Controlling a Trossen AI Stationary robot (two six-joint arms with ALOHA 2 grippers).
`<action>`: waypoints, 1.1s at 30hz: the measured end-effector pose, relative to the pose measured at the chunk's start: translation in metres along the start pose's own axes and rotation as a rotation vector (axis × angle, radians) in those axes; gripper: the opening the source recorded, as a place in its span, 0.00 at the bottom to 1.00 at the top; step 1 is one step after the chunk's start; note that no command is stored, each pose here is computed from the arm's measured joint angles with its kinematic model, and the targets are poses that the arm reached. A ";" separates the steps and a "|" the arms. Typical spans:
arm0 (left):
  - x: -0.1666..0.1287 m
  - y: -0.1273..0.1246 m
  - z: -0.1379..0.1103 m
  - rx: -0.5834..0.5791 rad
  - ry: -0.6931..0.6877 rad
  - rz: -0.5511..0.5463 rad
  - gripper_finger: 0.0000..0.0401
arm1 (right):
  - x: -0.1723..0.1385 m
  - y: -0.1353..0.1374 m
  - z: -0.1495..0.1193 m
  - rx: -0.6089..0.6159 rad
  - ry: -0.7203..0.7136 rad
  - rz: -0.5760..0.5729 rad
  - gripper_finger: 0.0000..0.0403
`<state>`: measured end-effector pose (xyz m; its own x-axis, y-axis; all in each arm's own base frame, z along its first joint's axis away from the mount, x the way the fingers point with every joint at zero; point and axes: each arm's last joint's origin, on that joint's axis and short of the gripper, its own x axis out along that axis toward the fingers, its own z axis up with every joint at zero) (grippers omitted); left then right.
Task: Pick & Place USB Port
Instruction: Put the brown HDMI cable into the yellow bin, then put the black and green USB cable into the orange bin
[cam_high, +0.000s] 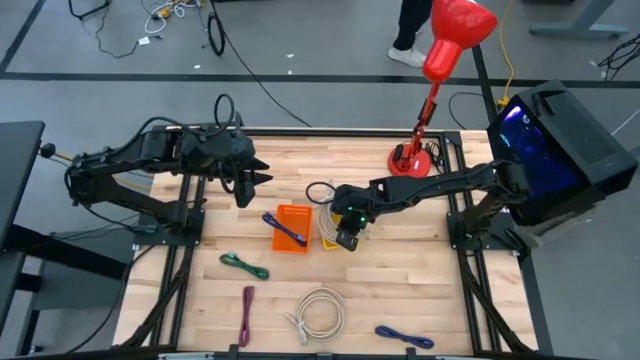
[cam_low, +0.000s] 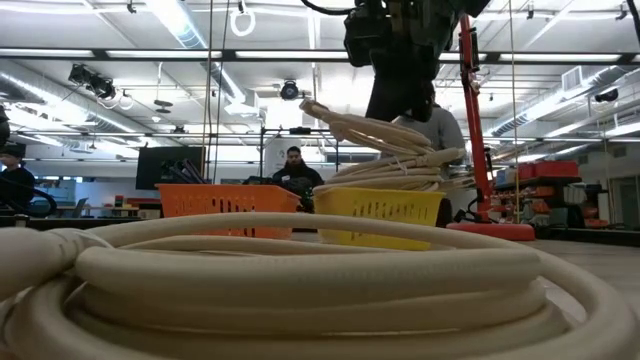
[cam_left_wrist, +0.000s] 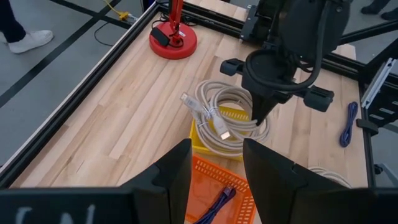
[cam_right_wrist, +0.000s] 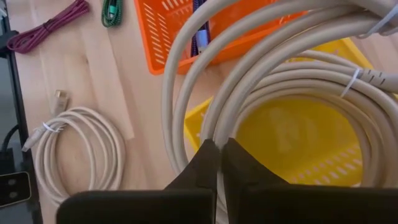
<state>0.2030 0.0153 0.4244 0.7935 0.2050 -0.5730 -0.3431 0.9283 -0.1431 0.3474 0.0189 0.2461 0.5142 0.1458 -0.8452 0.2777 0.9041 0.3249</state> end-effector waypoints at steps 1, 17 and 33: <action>0.000 0.000 0.000 0.000 0.000 0.000 0.37 | 0.000 0.000 0.000 0.000 0.000 0.000 0.00; 0.000 0.000 0.000 -0.001 0.000 0.000 0.37 | 0.000 0.001 0.000 0.004 0.007 0.016 0.18; 0.000 0.000 -0.001 -0.002 0.013 -0.018 0.37 | 0.001 0.020 -0.003 -0.011 0.014 0.157 0.19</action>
<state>0.2027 0.0146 0.4238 0.7928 0.1842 -0.5810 -0.3300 0.9311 -0.1551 0.3509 0.0380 0.2502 0.5393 0.2911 -0.7902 0.1854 0.8743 0.4486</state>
